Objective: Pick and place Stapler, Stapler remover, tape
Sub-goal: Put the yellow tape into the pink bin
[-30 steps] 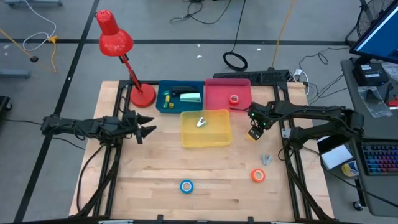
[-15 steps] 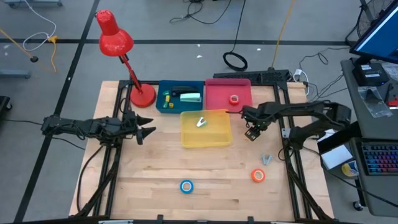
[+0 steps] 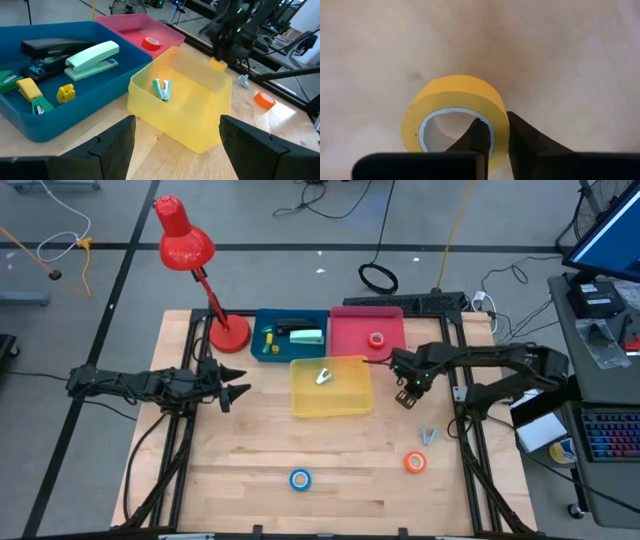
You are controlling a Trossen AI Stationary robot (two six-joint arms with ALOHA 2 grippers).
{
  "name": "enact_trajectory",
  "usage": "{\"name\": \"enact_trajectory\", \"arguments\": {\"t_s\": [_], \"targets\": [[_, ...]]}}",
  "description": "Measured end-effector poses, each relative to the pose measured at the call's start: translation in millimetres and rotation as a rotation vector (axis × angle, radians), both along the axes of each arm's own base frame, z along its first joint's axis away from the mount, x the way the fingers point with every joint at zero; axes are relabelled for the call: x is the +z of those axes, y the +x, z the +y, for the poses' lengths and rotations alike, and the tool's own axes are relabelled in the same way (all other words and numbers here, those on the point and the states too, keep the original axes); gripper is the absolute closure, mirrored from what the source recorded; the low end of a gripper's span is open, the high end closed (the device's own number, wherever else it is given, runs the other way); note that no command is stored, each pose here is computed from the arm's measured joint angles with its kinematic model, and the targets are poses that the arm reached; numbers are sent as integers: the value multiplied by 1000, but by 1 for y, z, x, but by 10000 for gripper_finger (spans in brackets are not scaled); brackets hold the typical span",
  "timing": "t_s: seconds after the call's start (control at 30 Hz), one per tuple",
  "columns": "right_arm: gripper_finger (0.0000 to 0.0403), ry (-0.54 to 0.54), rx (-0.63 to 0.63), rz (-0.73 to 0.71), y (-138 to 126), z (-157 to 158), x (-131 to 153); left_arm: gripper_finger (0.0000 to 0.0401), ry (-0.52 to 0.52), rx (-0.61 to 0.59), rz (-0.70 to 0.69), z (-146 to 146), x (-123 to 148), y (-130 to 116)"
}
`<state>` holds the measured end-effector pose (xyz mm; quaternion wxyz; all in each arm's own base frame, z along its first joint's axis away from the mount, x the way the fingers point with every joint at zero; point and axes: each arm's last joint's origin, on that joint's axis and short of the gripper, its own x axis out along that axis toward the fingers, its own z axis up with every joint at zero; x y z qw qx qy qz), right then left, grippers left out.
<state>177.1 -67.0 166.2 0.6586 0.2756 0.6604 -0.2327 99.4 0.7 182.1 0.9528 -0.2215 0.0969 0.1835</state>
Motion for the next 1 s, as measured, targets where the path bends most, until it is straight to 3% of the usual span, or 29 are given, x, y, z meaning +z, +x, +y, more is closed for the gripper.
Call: {"name": "enact_trajectory", "arguments": {"t_s": [0.1, 0.3, 0.47, 0.8, 1.0], "targets": [[373, -64, -6, -108, 3, -2, 30, 115, 0, 0, 0, 0, 0, 0], [371, -343, 0, -353, 23, -27, 96, 113, 6, -2, 2, 0, 0, 0], [371, -492, 33, -452, 43, -69, 123, 116, 21, -6, 5, 0, 0, 0], [371, -508, 98, -288, 72, -155, 91, 114, 31, -9, 9, 0, 0, 0], [371, -475, 93, -177, 69, -186, 58, 113, 31, -9, 9, 0, 0, 0]]}}
